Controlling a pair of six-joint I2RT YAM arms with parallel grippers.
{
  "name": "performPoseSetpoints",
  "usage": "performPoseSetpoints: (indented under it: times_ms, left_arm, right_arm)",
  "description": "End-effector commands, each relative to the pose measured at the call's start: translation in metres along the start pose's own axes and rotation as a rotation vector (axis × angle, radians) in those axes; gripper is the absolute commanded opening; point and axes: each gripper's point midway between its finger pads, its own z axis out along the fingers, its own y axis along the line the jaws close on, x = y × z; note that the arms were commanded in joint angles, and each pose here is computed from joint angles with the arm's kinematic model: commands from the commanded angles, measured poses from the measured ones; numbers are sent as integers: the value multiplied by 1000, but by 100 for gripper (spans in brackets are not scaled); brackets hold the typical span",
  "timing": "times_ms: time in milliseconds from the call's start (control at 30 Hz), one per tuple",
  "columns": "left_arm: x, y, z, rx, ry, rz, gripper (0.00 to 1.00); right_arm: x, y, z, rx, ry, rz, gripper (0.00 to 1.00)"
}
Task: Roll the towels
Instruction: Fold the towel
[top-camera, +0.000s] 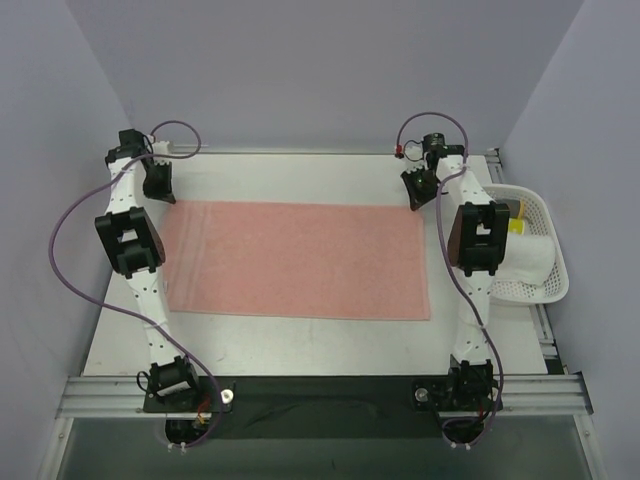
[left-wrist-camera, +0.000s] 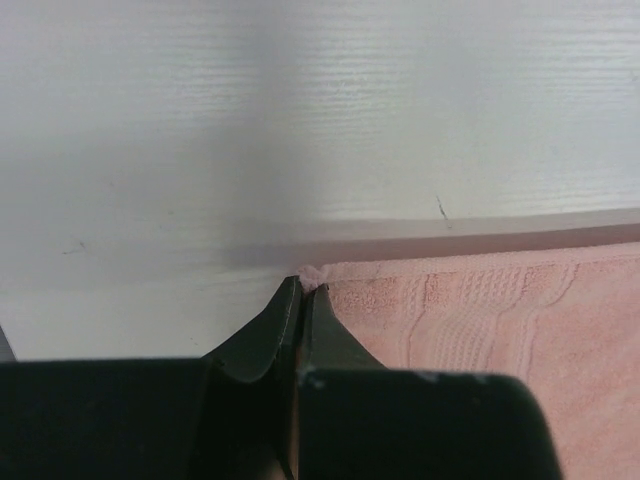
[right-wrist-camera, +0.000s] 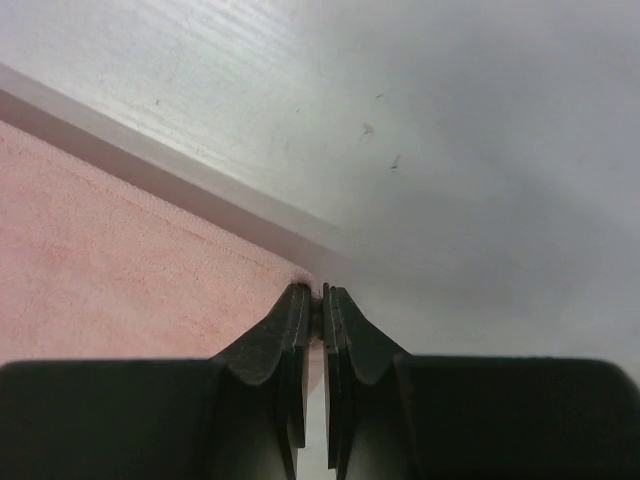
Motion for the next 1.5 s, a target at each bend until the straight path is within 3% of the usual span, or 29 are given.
performPoseSetpoints:
  times_ms: [0,333,567,900,1067,1300,1467]
  left_arm:
    - [-35,-8,-26,29,-112,17,0]
    - [-72,-9,-112,118,-320,89,0]
    - [-24,14,-150,238,-344,125,0]
    - [113,-10,-142,308,-143,254,0]
    - [185,-6,-100,259,35,181,0]
    - [195,17,-82,174,114,103,0]
    - [175,22,-95,167,63,65,0]
  right_arm:
    - [-32,-25,-58,68,-125,-8,0]
    - [-40,-21,-133,108,-227,-41,0]
    - [28,8,-147,36,-122,-52,0]
    - [119,52,-126,-78,79,-36,0]
    - [147,68,-101,-145,180,20,0]
    - [160,64,-85,-148,250,33,0]
    - [153,56,-86,-130,242,33,0]
